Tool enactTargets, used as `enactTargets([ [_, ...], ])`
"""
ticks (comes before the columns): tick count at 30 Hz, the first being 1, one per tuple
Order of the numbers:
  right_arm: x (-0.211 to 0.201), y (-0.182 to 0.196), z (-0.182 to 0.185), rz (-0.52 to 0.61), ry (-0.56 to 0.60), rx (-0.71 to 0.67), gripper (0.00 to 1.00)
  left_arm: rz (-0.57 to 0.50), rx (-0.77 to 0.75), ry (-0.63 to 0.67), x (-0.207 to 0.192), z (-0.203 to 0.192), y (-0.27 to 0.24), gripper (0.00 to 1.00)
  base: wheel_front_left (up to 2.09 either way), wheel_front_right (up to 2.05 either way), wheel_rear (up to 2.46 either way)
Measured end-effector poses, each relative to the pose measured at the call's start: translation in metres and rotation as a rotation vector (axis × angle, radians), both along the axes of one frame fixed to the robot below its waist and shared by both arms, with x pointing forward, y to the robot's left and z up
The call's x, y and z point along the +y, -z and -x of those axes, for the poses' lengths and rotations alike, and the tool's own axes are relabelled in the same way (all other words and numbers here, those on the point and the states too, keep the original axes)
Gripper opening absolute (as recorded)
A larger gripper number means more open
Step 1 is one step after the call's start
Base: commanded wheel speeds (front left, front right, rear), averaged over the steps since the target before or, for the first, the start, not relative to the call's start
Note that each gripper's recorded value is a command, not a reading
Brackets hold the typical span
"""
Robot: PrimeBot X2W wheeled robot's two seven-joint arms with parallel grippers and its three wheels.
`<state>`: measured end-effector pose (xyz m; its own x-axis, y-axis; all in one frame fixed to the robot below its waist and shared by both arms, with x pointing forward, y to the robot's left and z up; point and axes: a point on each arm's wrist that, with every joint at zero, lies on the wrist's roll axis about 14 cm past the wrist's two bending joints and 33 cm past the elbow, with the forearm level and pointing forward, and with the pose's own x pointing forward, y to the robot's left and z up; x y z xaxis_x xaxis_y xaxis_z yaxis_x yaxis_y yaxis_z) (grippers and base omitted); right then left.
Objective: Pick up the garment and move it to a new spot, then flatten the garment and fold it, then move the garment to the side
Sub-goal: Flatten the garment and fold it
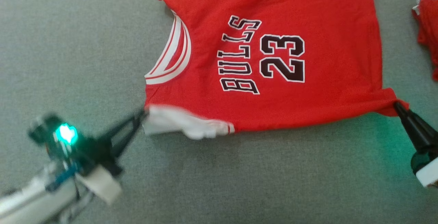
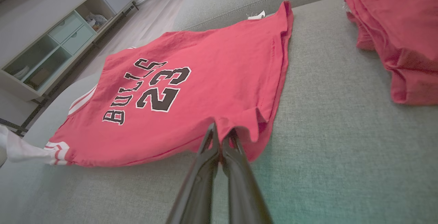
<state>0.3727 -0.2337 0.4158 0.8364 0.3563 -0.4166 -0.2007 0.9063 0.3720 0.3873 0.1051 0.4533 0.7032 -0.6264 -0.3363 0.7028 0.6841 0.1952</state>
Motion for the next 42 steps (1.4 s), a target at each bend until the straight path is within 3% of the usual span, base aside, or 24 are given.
enactTargets([
  [11, -0.003, 0.0, -0.055, 0.001, 0.017, -0.045, 0.0, -0.092, -0.25, 0.111, -0.021, -0.113, -0.047, 0.0, 0.0, 0.0, 0.0],
  [21, -0.001, 0.016, -0.084, 0.017, 0.024, -0.026, 0.0, -0.141, -0.224, 0.127, -0.03, -0.159, -0.019, 0.0, 0.0, 0.0, 0.0],
  [22, -0.001, 0.019, -0.084, 0.022, 0.024, -0.018, 0.07, -0.139, -0.218, 0.124, -0.031, -0.161, -0.015, 0.33, 0.0, 0.0, 0.0],
  [23, -0.002, 0.022, -0.084, 0.026, 0.027, -0.011, 0.48, -0.138, -0.216, 0.119, -0.031, -0.163, -0.011, 0.9, 0.0, 0.0, 0.0],
  [24, -0.004, 0.025, -0.083, 0.033, 0.032, -0.001, 1.0, -0.133, -0.222, 0.109, -0.031, -0.165, -0.011, 1.0, 0.0, 0.0, 0.0],
  [31, -0.018, 0.024, -0.077, 0.069, 0.068, -0.009, 1.0, -0.01, -0.229, -0.062, -0.018, -0.162, -0.017, 1.0, 0.0, 0.0, 0.0],
  [42, -0.031, 0.002, -0.071, 0.06, 0.147, -0.092, 1.0, 0.168, 0.126, -0.282, -0.012, -0.067, 0.059, 1.0, 0.0, 0.0, 0.0],
])
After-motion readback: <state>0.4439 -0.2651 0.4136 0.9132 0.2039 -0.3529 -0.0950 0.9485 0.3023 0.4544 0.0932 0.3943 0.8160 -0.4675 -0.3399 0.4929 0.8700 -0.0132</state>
